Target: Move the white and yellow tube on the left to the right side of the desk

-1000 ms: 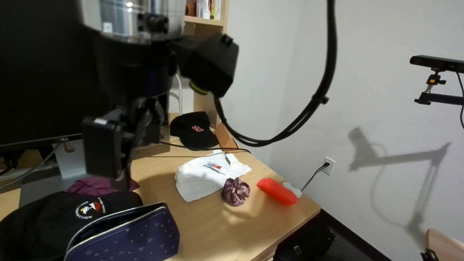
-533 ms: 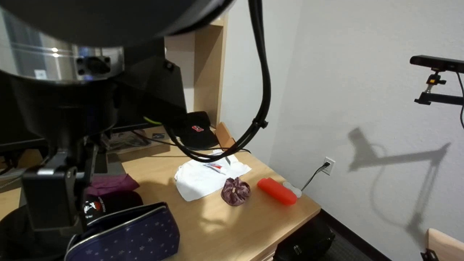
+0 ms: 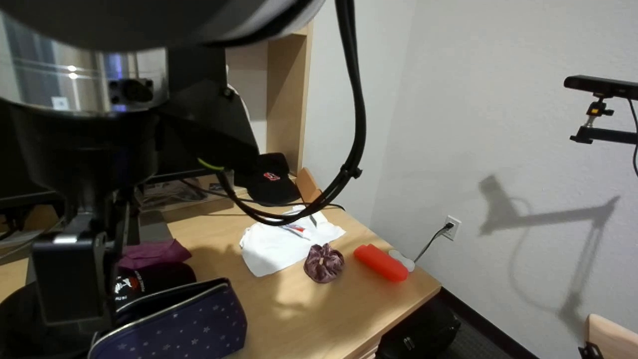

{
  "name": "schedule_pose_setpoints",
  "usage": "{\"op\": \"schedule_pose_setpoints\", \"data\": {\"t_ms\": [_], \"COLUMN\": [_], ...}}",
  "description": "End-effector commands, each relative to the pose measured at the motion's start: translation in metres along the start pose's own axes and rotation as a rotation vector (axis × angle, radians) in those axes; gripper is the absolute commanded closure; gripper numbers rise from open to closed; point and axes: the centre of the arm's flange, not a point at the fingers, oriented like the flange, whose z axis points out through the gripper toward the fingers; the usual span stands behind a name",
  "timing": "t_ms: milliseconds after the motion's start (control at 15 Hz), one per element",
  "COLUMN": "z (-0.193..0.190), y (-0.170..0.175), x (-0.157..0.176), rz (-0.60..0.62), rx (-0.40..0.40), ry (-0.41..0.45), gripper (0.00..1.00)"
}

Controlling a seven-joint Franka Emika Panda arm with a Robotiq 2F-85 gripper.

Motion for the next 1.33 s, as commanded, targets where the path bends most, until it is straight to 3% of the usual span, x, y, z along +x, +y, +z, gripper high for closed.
{"op": "schedule_pose_setpoints", "data": {"t_ms": [0, 400, 933, 1133, 1267], "z": [0.016, 0.051, 0.076, 0.080, 0.084], "y": [0.000, -0.004, 0.006, 0.008, 0.007], "x": [0.011, 0.044, 0.057, 0.065, 0.071], "rz": [-0.156, -0.444, -0.669, -0.700, -0.665], "rx": [0.056, 0.128, 0.176, 0.193, 0.210], "ry": [0.005, 0.004, 0.006, 0.048, 0.029], "gripper": [0.00, 0.00, 0.00, 0.00, 0.00]}}
